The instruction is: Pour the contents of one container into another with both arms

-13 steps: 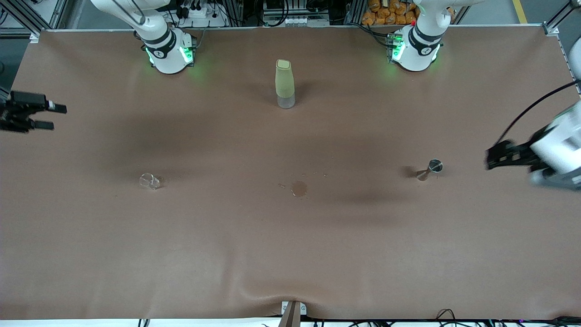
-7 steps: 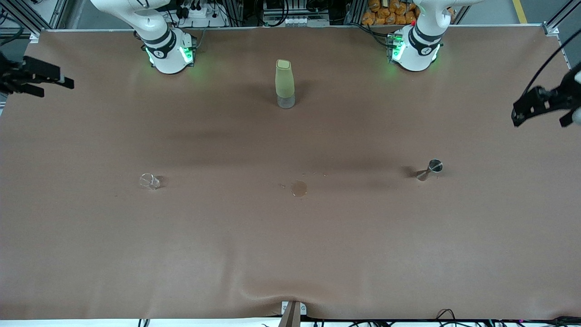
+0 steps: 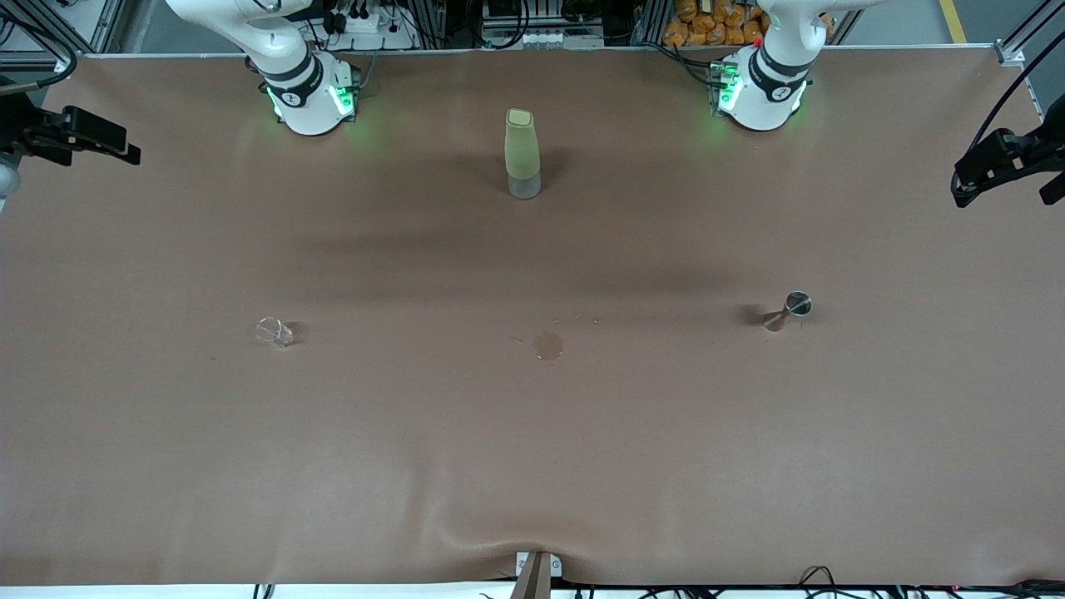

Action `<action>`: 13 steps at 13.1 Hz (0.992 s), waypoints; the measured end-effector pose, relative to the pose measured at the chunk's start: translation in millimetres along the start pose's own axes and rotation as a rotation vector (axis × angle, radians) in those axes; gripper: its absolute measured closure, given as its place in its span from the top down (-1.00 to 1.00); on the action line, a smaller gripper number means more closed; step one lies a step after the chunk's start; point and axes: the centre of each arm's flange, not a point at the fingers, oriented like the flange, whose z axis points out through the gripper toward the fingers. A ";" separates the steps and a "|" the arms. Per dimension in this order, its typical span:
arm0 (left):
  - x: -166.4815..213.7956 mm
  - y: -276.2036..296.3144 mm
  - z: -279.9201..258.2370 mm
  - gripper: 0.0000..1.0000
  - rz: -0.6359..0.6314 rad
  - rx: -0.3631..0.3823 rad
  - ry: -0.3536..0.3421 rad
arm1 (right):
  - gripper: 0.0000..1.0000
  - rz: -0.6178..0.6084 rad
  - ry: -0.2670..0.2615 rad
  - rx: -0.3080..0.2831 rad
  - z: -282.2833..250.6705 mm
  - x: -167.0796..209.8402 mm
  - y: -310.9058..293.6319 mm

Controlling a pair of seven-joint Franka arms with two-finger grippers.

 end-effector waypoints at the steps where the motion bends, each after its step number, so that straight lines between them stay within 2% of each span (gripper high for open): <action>1: 0.0 3.0 0.7 1.00 0.005 -0.003 -0.003 | 1.00 0.002 0.004 -0.007 -0.2 0.5 -2.2; 3: -1.3 12.4 3.3 1.00 0.012 -0.031 -0.025 | 1.00 -0.001 0.017 -0.029 -0.7 1.8 -7.9; 5: -1.7 20.8 4.6 1.00 -0.037 -0.057 -0.036 | 1.00 0.001 0.021 -0.050 -0.5 2.5 -10.5; 13: -0.4 32.0 7.1 1.00 -0.089 -0.059 -0.045 | 1.00 0.051 0.045 -0.042 -1.5 8.6 15.1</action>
